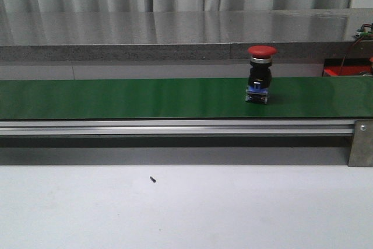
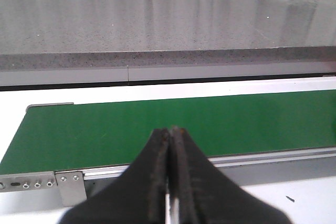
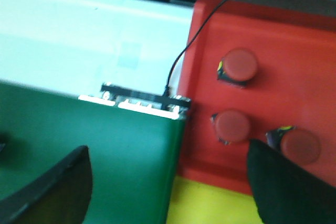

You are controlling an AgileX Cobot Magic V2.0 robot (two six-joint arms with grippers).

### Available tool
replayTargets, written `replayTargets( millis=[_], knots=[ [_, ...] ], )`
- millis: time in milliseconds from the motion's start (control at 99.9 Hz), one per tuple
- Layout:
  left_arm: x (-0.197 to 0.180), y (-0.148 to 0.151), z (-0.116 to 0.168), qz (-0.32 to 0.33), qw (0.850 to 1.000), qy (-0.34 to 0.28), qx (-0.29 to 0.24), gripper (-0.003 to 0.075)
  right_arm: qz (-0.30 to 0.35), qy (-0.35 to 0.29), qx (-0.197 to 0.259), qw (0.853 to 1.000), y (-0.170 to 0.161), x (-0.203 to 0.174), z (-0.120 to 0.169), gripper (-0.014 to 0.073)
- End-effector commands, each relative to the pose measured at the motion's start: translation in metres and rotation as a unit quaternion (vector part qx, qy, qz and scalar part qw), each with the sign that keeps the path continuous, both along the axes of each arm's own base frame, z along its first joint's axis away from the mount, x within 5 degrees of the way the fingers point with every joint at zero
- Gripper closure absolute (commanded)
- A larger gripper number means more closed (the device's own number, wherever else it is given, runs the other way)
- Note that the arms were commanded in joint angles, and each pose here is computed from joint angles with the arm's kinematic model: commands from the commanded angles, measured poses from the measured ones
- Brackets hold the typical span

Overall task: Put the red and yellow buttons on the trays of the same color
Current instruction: 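Move the right gripper back over the second red button at the belt end, then grasp the second red button with the right gripper and lift it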

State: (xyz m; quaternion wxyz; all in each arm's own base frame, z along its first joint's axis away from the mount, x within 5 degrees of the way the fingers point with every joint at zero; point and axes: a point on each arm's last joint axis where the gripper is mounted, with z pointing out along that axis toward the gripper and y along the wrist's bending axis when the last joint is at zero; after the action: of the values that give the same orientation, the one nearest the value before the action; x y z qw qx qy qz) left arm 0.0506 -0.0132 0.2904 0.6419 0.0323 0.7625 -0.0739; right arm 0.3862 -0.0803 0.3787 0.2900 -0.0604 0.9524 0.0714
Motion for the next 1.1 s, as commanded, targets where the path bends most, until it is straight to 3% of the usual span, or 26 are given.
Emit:
replayTargets(
  millis=[0, 150, 390, 531, 751, 1091],
  knots=[
    [0.0, 0.001, 0.015, 0.005, 0.999, -0.045, -0.01, 0.074, 0.017, -0.051, -0.005, 0.999, 0.018, -0.032, 0.027, 0.0002],
    [0.0, 0.001, 0.015, 0.005, 0.999, -0.045, -0.01, 0.074, 0.039, -0.057, -0.012, 0.998, 0.043, -0.062, 0.012, 0.0002],
    [0.0, 0.001, 0.015, 0.005, 0.999, -0.045, -0.01, 0.074, 0.08, -0.004, -0.001, 0.997, 0.076, -0.078, -0.035, 0.0002],
    [0.0, 0.001, 0.015, 0.005, 0.999, -0.045, -0.01, 0.074, 0.095, -0.014, -0.003, 0.995, 0.093, -0.076, -0.049, 0.0002],
    [0.0, 0.001, 0.015, 0.005, 0.999, -0.045, -0.01, 0.074, 0.104, -0.062, -0.011, 0.993, 0.11, -0.066, -0.049, 0.0002],
    [0.0, 0.001, 0.015, 0.005, 0.999, -0.045, -0.01, 0.074, 0.101, -0.036, -0.011, 0.994, 0.112, -0.044, -0.079, 0.0002]
  ],
)
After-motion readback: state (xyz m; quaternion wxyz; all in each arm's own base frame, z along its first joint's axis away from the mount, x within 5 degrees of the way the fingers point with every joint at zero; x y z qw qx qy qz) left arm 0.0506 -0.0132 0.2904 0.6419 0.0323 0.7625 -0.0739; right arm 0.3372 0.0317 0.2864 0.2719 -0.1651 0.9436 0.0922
